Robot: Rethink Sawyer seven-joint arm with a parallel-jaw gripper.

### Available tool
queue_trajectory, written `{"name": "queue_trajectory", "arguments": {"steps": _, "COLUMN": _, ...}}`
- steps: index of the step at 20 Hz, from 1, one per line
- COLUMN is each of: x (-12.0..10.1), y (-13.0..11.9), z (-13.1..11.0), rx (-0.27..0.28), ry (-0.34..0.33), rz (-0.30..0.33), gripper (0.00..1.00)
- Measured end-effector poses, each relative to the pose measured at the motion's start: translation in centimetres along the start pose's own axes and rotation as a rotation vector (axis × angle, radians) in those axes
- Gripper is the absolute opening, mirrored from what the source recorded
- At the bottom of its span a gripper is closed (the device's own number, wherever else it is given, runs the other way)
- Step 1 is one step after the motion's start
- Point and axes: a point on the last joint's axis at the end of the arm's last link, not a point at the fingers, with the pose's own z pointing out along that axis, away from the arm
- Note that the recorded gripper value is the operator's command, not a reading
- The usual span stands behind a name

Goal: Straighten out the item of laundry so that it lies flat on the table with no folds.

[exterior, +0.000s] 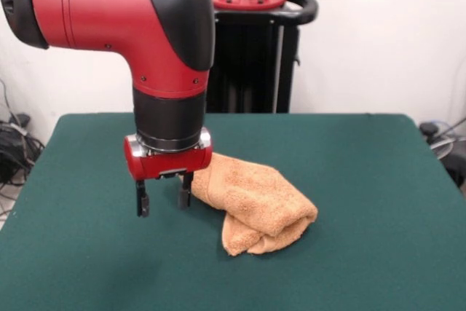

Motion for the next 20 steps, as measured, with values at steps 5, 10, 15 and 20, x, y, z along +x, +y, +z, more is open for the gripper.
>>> {"name": "queue_trajectory", "arguments": {"steps": 5, "x": -0.07, "y": 0.05, "z": -0.02, "rx": -0.001, "ry": -0.001, "rz": -0.003, "gripper": 1.00}}
{"name": "queue_trajectory", "arguments": {"steps": 10, "x": -0.09, "y": 0.07, "z": -0.02, "rx": -0.001, "ry": -0.001, "rz": -0.004, "gripper": 1.00}}
{"name": "queue_trajectory", "arguments": {"steps": 15, "x": -0.07, "y": 0.21, "z": 0.15, "rx": -0.003, "ry": 0.000, "rz": -0.005, "gripper": 1.00}}
{"name": "queue_trajectory", "arguments": {"steps": 20, "x": -0.01, "y": 0.32, "z": 0.30, "rx": -0.006, "ry": 0.002, "rz": -0.005, "gripper": 1.00}}
